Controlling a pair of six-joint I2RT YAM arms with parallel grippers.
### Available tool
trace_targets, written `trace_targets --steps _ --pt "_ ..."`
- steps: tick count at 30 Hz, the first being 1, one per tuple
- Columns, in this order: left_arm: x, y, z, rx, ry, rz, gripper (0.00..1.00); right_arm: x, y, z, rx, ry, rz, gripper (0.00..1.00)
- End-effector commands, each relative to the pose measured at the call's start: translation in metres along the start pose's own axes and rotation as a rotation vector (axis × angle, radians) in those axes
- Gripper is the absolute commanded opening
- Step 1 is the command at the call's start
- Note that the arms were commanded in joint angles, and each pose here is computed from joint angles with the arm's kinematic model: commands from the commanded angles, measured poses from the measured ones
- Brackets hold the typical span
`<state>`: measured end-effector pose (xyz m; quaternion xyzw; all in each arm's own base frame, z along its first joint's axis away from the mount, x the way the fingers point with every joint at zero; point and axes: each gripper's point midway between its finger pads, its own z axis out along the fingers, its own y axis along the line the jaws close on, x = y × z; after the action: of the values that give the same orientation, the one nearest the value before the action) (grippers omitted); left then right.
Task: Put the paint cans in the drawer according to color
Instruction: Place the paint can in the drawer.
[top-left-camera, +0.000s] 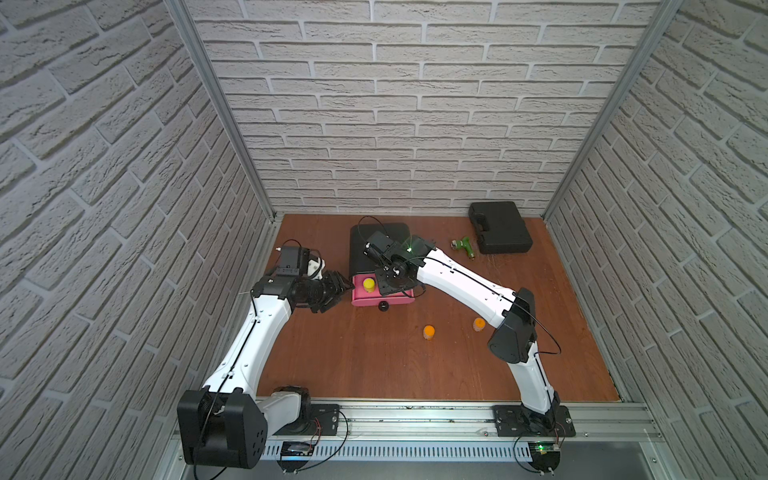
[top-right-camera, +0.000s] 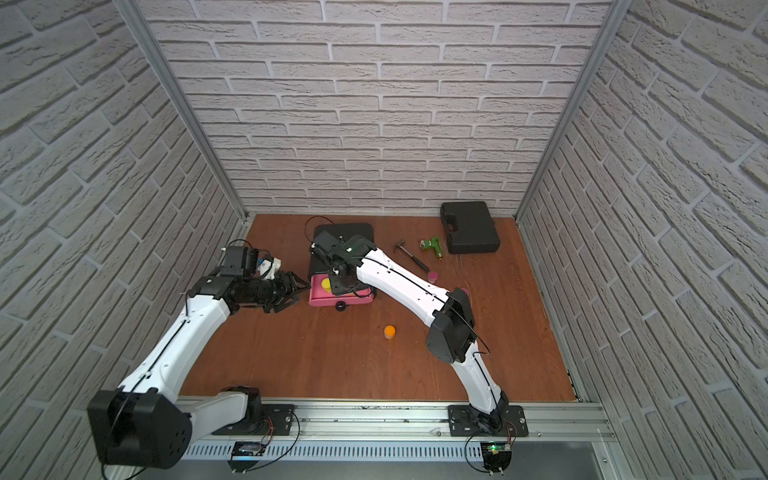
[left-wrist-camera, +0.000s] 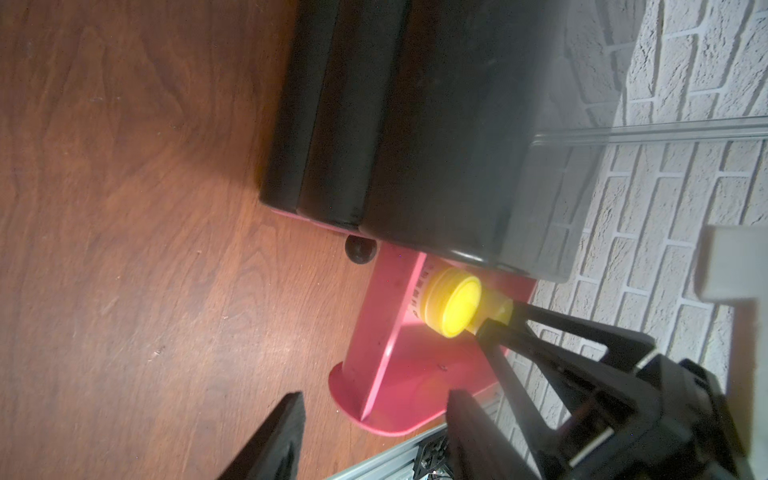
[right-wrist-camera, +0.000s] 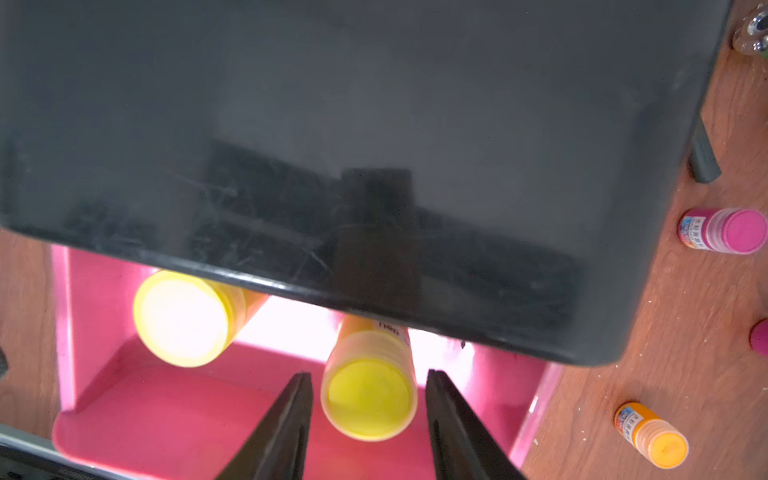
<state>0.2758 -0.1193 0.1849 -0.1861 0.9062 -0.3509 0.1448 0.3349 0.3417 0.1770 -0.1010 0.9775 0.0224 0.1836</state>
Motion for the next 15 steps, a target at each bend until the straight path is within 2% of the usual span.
trace_targets --steps 1,8,9,12,15 --pt "0.006 0.001 0.004 0.0 0.026 -0.001 0.59 -0.007 0.003 -0.022 -0.047 -0.036 0.018 0.53" --pt "0.001 -0.001 -0.008 -0.055 0.007 0.013 0.55 0.022 -0.003 -0.061 -0.137 0.036 -0.025 0.53" --pt "-0.003 -0.003 -0.011 -0.06 -0.008 0.022 0.54 0.025 -0.005 -0.075 -0.168 0.021 -0.032 0.53" --pt "-0.02 -0.022 -0.016 -0.012 -0.053 0.046 0.48 0.046 -0.003 -0.08 -0.223 0.017 -0.073 0.53" --pt "-0.036 -0.041 -0.014 0.048 -0.083 0.049 0.42 0.067 0.0 -0.069 -0.268 0.037 -0.089 0.51"
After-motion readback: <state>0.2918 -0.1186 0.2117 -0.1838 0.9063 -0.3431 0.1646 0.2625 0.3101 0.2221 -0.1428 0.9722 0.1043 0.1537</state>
